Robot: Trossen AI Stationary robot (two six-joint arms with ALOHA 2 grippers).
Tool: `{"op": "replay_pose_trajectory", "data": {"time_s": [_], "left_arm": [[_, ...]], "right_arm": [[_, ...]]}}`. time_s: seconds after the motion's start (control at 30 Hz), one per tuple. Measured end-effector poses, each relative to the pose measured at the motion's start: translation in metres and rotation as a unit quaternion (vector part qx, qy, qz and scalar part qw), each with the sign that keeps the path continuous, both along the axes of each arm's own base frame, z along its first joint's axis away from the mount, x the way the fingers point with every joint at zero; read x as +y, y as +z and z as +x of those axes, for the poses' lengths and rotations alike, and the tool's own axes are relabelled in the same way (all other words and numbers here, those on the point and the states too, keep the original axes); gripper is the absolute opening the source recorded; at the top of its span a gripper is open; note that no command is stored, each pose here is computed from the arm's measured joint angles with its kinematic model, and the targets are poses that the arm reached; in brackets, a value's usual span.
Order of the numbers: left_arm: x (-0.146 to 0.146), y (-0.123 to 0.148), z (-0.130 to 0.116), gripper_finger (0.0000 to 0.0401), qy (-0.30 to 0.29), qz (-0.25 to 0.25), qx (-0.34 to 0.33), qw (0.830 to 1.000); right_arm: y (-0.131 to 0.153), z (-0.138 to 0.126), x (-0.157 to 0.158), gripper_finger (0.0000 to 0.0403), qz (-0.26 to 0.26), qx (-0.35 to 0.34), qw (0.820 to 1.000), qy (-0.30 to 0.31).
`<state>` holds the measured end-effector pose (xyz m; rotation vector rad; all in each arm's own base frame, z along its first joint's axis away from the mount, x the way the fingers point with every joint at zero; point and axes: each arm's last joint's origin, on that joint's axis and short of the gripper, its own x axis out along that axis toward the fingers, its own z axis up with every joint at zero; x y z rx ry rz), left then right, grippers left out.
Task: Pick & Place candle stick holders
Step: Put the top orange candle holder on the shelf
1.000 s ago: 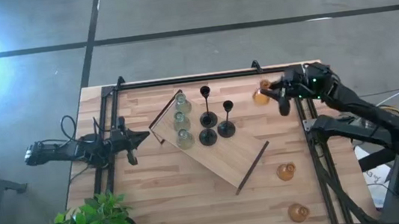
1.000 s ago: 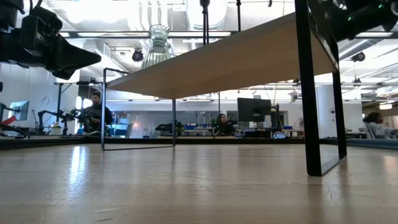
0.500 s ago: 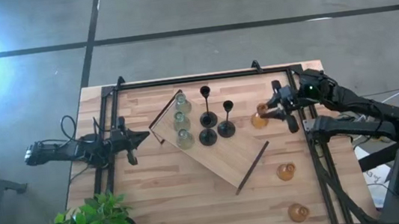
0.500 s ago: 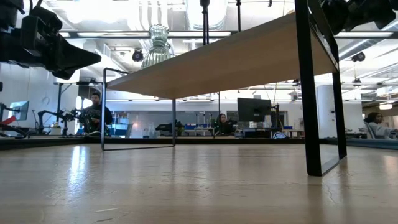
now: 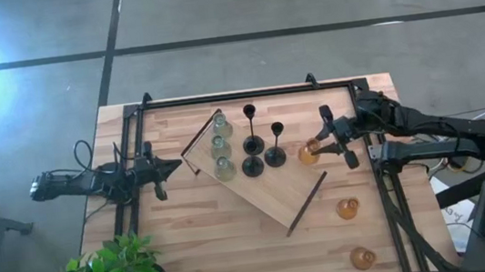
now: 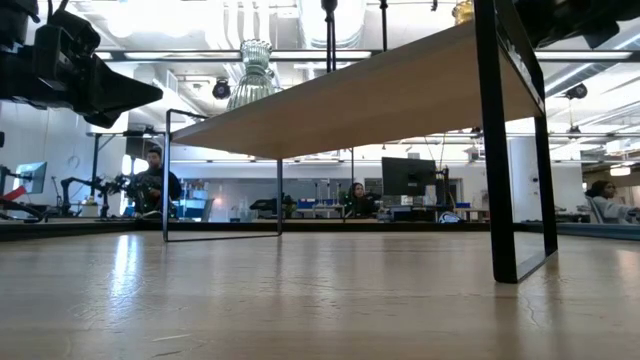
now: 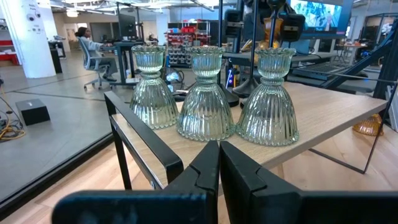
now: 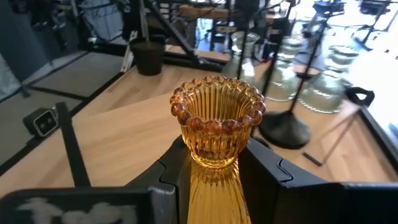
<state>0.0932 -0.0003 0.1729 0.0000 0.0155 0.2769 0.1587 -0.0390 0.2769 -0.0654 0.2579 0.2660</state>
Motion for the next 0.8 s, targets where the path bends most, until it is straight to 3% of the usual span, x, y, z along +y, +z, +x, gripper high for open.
{"op": "replay_pose_trajectory", "data": {"time_s": [0.8], "left_arm": [[0.000, 0.000, 0.000, 0.0016, 0.000, 0.000, 0.000, 1.000]], "right_arm": [[-0.024, 0.019, 0.017, 0.0095, 0.006, 0.016, 0.999, 0.045]]}}
